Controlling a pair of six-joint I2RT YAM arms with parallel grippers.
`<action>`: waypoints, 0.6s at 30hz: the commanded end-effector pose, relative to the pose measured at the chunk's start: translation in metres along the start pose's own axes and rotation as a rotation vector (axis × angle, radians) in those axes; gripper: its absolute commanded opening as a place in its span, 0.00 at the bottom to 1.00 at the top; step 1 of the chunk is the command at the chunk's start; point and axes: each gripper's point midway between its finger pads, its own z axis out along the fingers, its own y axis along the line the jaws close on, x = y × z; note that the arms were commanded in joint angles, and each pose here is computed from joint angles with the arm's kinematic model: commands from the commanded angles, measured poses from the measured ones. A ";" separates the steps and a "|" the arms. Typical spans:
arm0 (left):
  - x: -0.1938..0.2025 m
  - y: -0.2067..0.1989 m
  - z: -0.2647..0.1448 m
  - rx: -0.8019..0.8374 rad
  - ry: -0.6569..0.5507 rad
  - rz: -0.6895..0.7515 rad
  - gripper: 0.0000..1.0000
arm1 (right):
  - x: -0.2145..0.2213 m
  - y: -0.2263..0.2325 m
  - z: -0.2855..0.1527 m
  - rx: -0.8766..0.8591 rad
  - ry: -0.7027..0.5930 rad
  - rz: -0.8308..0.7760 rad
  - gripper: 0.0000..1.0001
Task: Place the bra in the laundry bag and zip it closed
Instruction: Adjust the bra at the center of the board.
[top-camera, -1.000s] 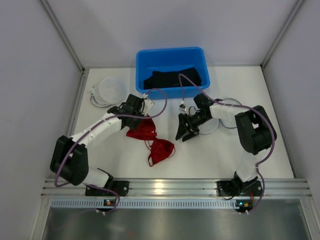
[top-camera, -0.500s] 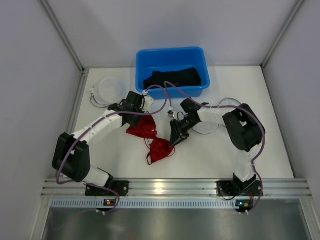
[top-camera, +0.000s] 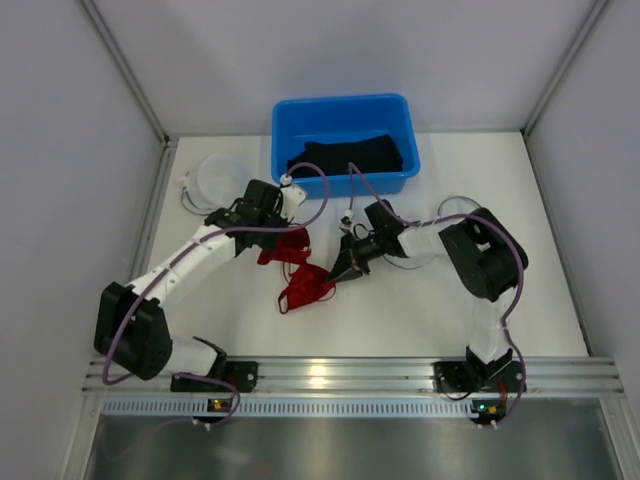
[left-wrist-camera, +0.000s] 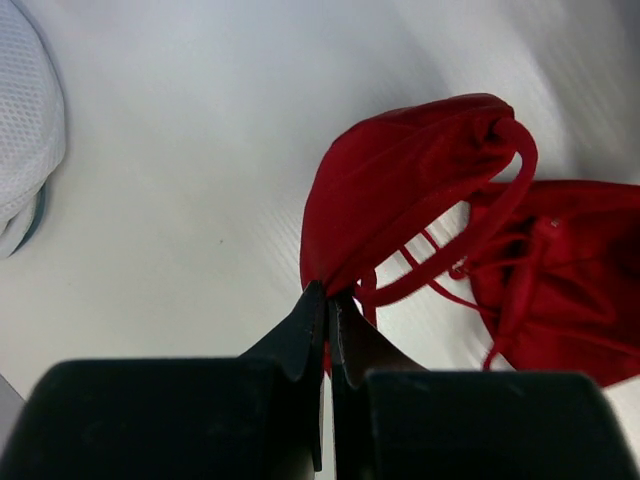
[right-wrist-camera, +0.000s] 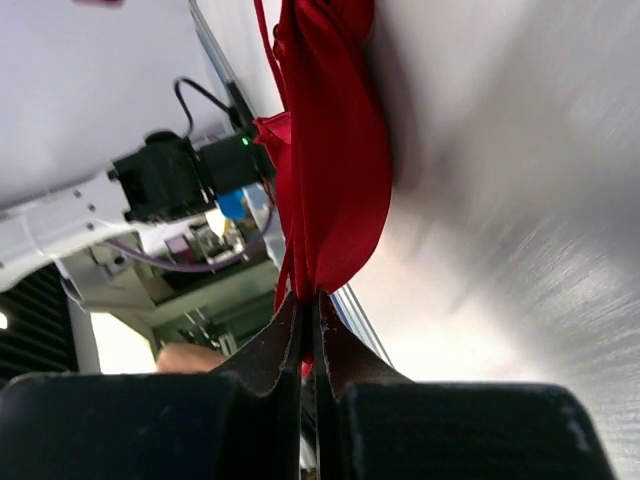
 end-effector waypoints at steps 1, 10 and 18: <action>-0.021 -0.009 -0.020 0.051 -0.111 -0.022 0.00 | -0.037 0.027 -0.006 -0.090 -0.140 -0.009 0.00; 0.004 -0.071 -0.027 0.292 -0.116 0.054 0.00 | -0.054 0.018 -0.002 -0.074 -0.214 0.031 0.00; 0.030 -0.113 -0.006 0.455 -0.010 0.082 0.00 | -0.053 0.011 -0.002 -0.066 -0.216 0.029 0.00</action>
